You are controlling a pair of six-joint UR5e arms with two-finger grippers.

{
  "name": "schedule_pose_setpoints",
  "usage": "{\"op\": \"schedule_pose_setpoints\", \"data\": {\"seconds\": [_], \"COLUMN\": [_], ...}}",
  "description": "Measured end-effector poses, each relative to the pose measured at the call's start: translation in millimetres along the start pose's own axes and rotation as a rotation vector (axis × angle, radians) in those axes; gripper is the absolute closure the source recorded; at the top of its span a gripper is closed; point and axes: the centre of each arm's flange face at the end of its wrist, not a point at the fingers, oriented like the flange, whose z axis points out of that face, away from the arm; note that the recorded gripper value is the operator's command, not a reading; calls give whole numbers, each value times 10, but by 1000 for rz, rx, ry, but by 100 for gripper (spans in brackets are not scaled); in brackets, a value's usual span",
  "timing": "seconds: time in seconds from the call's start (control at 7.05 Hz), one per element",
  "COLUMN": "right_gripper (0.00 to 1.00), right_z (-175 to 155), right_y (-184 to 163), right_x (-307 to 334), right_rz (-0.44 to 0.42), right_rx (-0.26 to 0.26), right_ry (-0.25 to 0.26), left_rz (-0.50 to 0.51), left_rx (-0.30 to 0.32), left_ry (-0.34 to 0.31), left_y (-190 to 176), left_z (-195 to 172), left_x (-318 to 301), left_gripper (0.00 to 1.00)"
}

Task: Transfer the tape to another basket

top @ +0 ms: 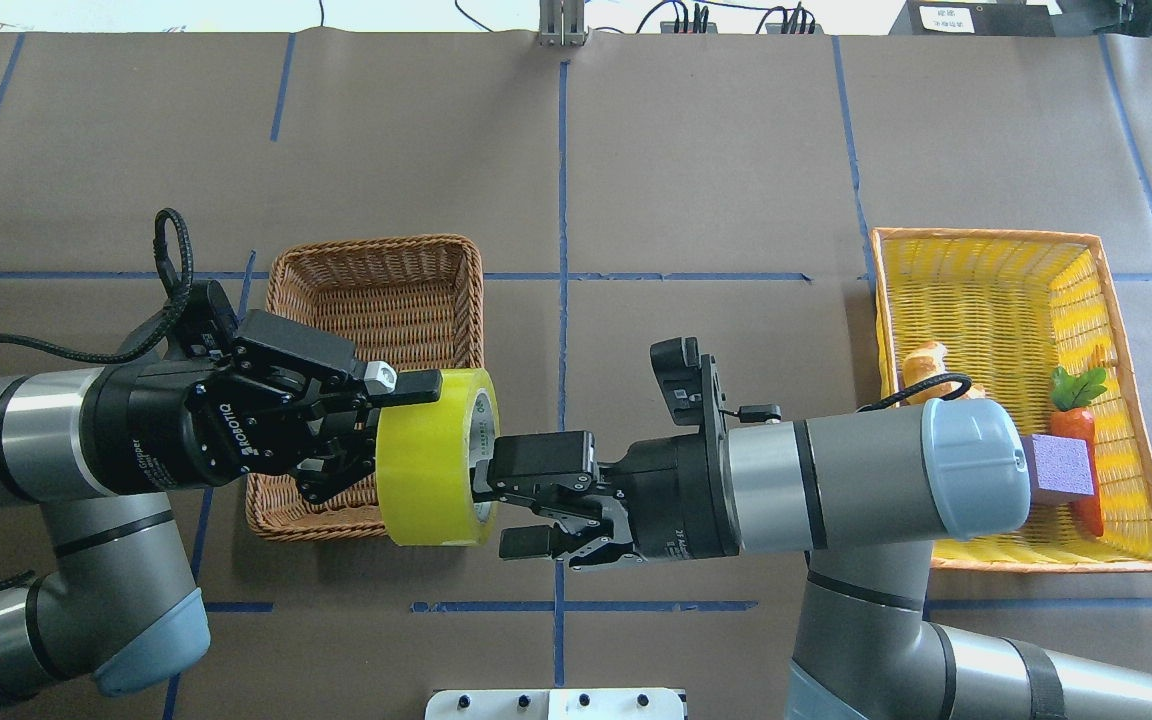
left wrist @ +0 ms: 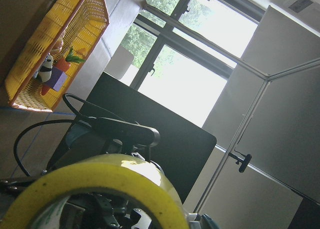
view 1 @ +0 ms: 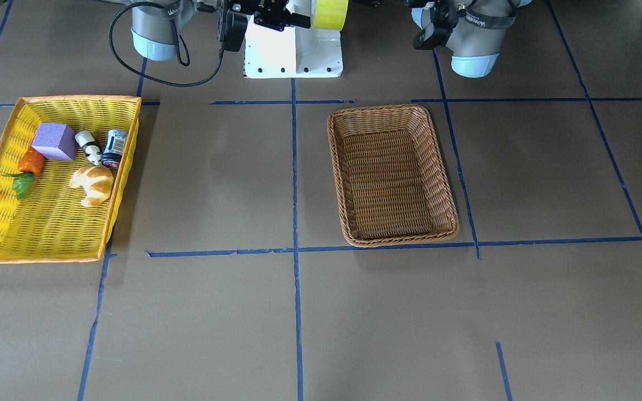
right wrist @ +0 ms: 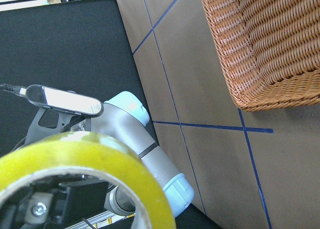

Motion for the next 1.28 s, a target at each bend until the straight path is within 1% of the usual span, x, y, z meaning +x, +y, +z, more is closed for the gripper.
{"op": "schedule_pose_setpoints", "data": {"seconds": [0.14,0.43,0.57,0.71,0.85,0.99,1.13,1.28], "right_gripper": [0,0,0,0,0,0,0,0], "right_z": [-9,-75,-181,-372,-643,-941,-1205,-1447], "right_y": [-7,-48,-161,-381,-679,-982,-1260,-1544], "right_x": [1,-52,-89,-132,-210,-327,-437,-498], "right_rz": [-1,-9,-24,-46,-69,-101,-144,-199], "right_rx": [2,12,26,40,47,59,90,144], "right_ry": [1,-6,4,42,111,200,287,382], "left_rz": [-5,5,13,30,48,56,75,117], "left_rx": [-1,15,30,49,76,113,149,183], "left_ry": [-6,-42,-59,-100,-181,-275,-369,-473], "left_y": [12,-3,-41,-134,-277,-415,-524,-626], "left_z": [-35,-277,-374,-480,-573,-628,-639,-608], "left_x": [-1,18,30,60,144,251,336,385], "left_gripper": [100,100,100,100,100,100,100,100]}}
